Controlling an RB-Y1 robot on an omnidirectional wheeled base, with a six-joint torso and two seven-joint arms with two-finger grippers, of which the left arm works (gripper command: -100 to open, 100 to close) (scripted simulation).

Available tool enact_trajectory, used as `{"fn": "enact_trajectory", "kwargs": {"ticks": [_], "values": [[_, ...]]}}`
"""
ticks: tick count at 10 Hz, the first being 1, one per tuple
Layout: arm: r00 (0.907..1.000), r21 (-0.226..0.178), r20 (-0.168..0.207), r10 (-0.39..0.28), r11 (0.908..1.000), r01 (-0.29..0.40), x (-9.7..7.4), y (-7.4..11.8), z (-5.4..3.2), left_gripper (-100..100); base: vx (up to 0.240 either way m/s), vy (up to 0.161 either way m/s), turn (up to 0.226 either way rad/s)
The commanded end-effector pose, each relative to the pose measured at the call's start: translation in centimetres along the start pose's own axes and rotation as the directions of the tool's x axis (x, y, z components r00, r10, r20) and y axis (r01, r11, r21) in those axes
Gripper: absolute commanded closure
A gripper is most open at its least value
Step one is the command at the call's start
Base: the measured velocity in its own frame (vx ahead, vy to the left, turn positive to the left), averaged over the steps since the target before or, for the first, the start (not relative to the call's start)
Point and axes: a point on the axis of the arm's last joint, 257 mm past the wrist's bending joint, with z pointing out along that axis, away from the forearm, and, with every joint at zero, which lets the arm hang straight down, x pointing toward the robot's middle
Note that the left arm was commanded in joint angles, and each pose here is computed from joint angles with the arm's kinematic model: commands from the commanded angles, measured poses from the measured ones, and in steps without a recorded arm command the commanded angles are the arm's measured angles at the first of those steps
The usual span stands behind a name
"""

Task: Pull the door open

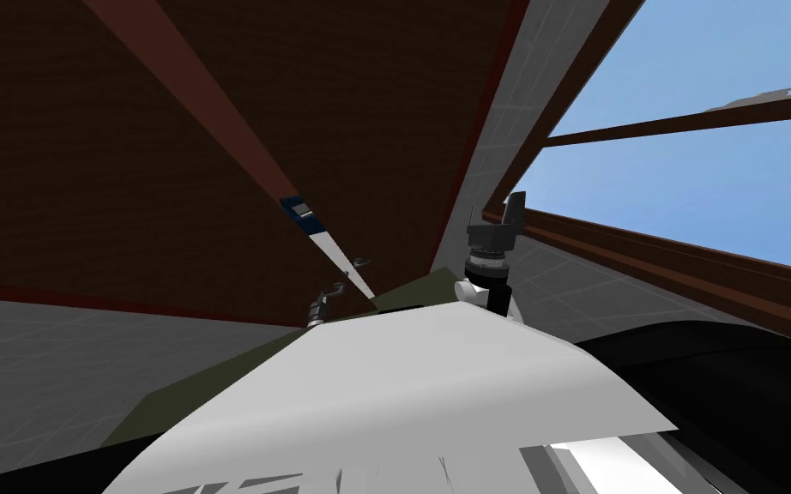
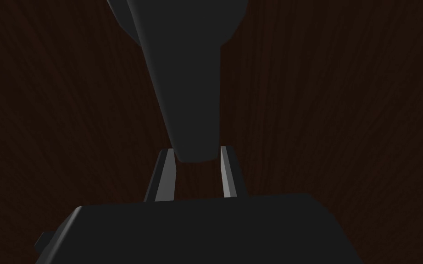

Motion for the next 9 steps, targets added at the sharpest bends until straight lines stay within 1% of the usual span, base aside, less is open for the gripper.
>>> {"fn": "enact_trajectory", "kwargs": {"ticks": [1, 4, 6, 7, 8, 9], "values": [[0.9993, 0.008, -0.034, -0.015, 0.9999, 0.015, 1.4, 0.1, 0.02, 100, -0.067, 0.047, -0.134], [0.9956, 0.028, -0.088, -0.034, 0.9989, 0.037, 3.4, -0.4, 0.16, 100, -0.075, 0.048, -0.129], [0.9956, 0.028, -0.088, -0.034, 0.9989, 0.037, 3.4, -0.4, 0.16, 100, -0.032, 0.012, -0.028], [0.9972, 0.029, -0.071, -0.026, 0.9992, 0.028, 2.3, -0.7, 0.28, 100, 0.0, 0.012, 0.02], [0.9959, 0.029, -0.087, -0.026, 0.9992, 0.028, 2.4, -0.6, -0.52, 100, -0.13, 0.024, -0.136], [0.9946, 0.031, -0.1, -0.027, 0.9991, 0.03, 2.6, -0.5, -1.04, 100, -0.201, 0.044, -0.218]]}}
